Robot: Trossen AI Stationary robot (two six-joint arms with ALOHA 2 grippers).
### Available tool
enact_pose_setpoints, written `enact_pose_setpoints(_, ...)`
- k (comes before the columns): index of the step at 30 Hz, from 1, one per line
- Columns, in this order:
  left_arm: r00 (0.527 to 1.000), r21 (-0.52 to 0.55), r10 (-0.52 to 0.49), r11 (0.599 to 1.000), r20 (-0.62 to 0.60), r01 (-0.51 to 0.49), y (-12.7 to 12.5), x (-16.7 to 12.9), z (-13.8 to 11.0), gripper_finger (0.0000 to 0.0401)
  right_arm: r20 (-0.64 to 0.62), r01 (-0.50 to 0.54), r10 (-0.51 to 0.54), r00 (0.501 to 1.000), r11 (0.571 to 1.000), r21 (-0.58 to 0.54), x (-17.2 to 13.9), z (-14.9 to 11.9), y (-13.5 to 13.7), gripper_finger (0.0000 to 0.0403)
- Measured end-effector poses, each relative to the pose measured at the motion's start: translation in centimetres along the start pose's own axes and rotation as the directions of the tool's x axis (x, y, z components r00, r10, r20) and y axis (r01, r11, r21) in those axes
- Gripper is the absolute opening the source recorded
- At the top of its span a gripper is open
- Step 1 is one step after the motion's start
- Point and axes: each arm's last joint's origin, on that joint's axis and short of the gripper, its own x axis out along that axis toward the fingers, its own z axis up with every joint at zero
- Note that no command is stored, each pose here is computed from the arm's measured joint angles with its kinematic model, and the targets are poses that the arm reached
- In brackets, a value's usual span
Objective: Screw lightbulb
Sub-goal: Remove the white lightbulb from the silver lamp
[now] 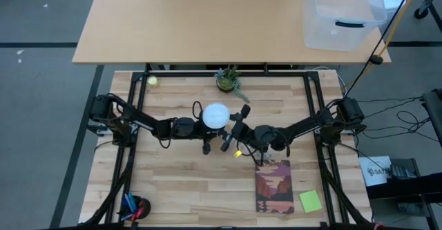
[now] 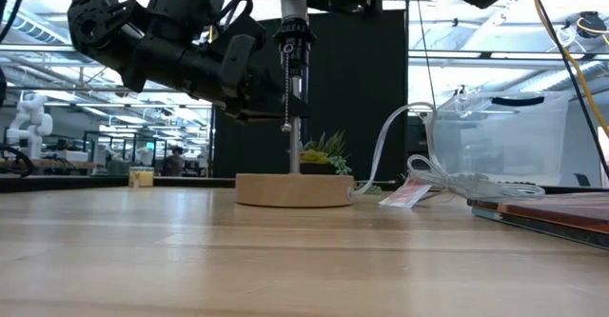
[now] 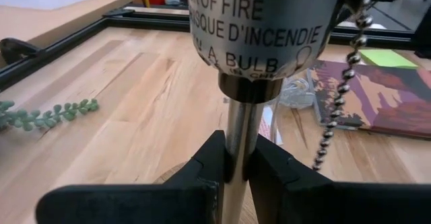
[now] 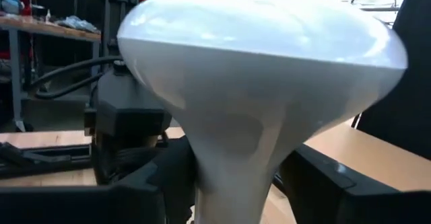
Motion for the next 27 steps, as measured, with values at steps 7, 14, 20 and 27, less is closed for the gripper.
enact_pose_setpoints(7,0.997,0.02,-0.079,0.997,-0.004,0.079,-0.2,0.0,0.0,0.0046,-0.044,-0.074,0.071,0.997,0.995,-0.065,-0.2,0.5,-0.6,0.0186)
enact_pose_setpoints(14,0.99,0.034,-0.143,0.989,-0.014,0.143,-0.4,0.0,0.0,0.0046,-0.094,-0.211,0.203,0.975,0.974,-0.081,-0.2,1.1,-1.9,0.0187)
enact_pose_setpoints(20,0.977,0.038,-0.213,0.976,-0.026,0.214,-0.6,-0.1,-0.1,0.0046,-0.11,-0.328,0.319,0.941,0.941,-0.077,0.4,1.0,-2.9,0.0185)
enact_pose_setpoints(27,0.956,0.05,-0.292,0.955,-0.038,0.294,-0.8,-0.1,-0.2,0.0046,-0.098,-0.5,0.493,0.864,0.864,-0.061,1.4,0.6,-4.2,0.0187)
